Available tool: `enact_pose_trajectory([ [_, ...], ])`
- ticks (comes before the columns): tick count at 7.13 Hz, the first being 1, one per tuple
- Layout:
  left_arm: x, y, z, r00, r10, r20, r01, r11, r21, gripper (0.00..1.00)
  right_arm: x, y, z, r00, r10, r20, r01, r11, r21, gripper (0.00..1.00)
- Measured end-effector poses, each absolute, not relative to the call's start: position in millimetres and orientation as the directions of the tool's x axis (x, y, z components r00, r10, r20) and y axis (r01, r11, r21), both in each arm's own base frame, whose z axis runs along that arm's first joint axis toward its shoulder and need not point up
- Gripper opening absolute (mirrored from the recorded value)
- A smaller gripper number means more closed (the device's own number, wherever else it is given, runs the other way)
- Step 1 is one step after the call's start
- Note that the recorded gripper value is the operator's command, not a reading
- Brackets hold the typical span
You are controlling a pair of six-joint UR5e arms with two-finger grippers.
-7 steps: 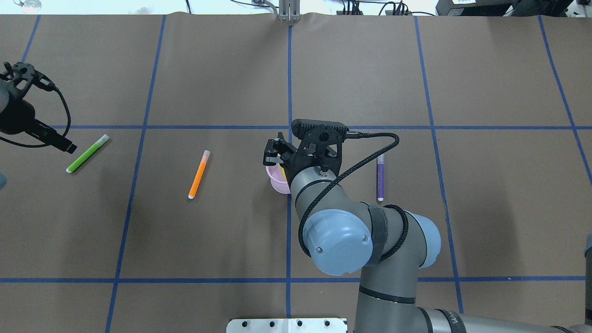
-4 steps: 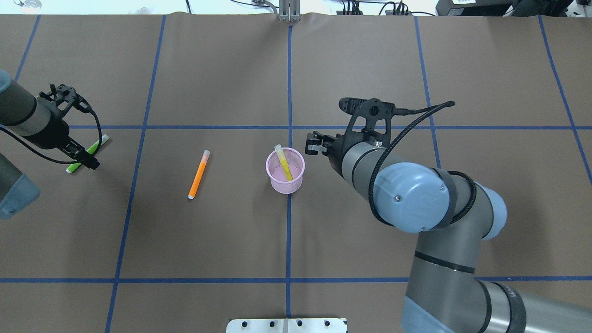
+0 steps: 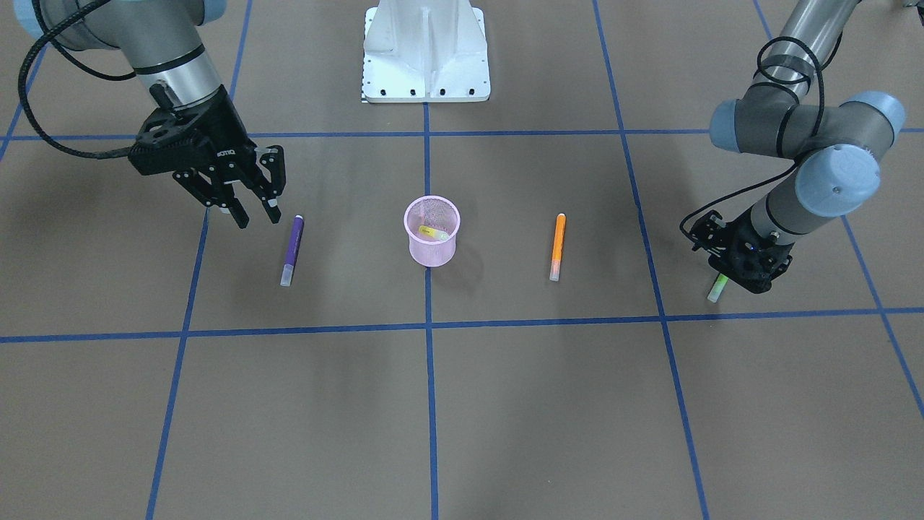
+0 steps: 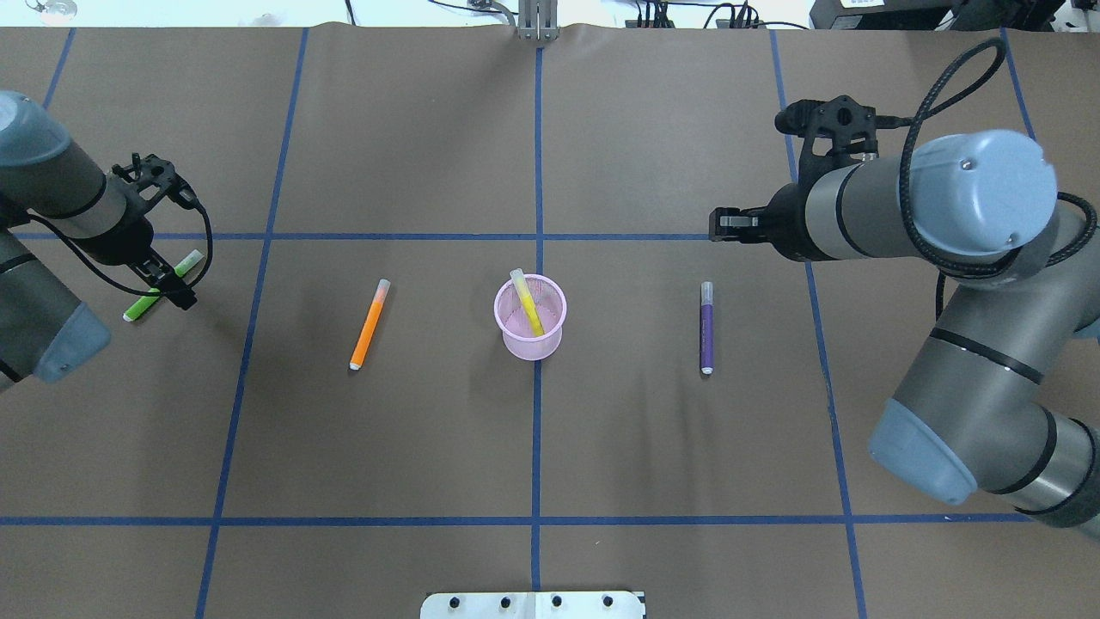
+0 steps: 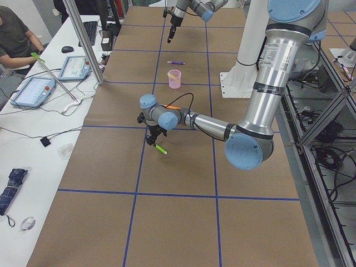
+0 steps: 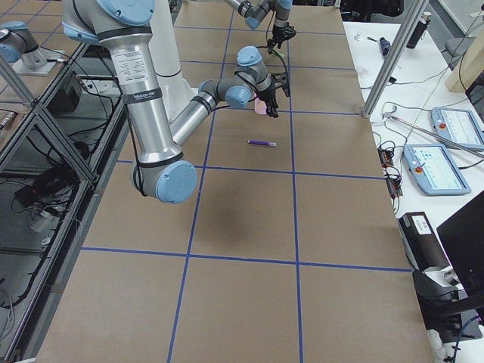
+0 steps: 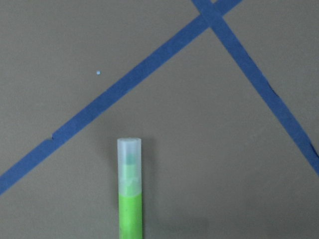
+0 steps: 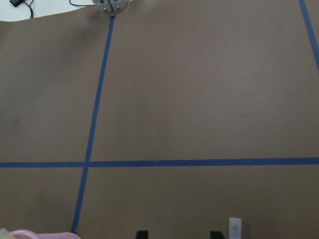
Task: Collect pens into pen holder
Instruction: 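Grasp the green marker with the left gripper while the right arm withdraws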
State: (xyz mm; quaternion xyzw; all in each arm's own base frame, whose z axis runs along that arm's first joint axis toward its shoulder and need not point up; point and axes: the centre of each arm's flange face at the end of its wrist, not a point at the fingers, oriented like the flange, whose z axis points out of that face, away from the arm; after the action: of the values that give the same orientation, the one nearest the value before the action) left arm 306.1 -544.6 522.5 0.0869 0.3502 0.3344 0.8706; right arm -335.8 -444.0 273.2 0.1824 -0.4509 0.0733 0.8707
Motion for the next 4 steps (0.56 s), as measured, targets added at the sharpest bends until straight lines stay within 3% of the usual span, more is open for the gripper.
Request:
enact_pose_trajectory([
  [1,308,-556,520,0.542,0.659,-0.521,-0.540,0.749,0.384,0.86,-320,-449,290,0.601,-0.044,0.798,-0.267,0.930,0.252,0.52],
  [3,312,-567,520,0.548,0.669,-0.501,-0.557,0.739,0.379,0.66,-272,-460,326,0.615,-0.053,0.787,-0.201,0.954,0.221,0.53],
  [4,313,-569,521,0.550,0.669,-0.500,-0.559,0.739,0.376,0.65,-249,-466,338,0.610,-0.052,0.791,-0.179,0.963,0.201,0.78],
])
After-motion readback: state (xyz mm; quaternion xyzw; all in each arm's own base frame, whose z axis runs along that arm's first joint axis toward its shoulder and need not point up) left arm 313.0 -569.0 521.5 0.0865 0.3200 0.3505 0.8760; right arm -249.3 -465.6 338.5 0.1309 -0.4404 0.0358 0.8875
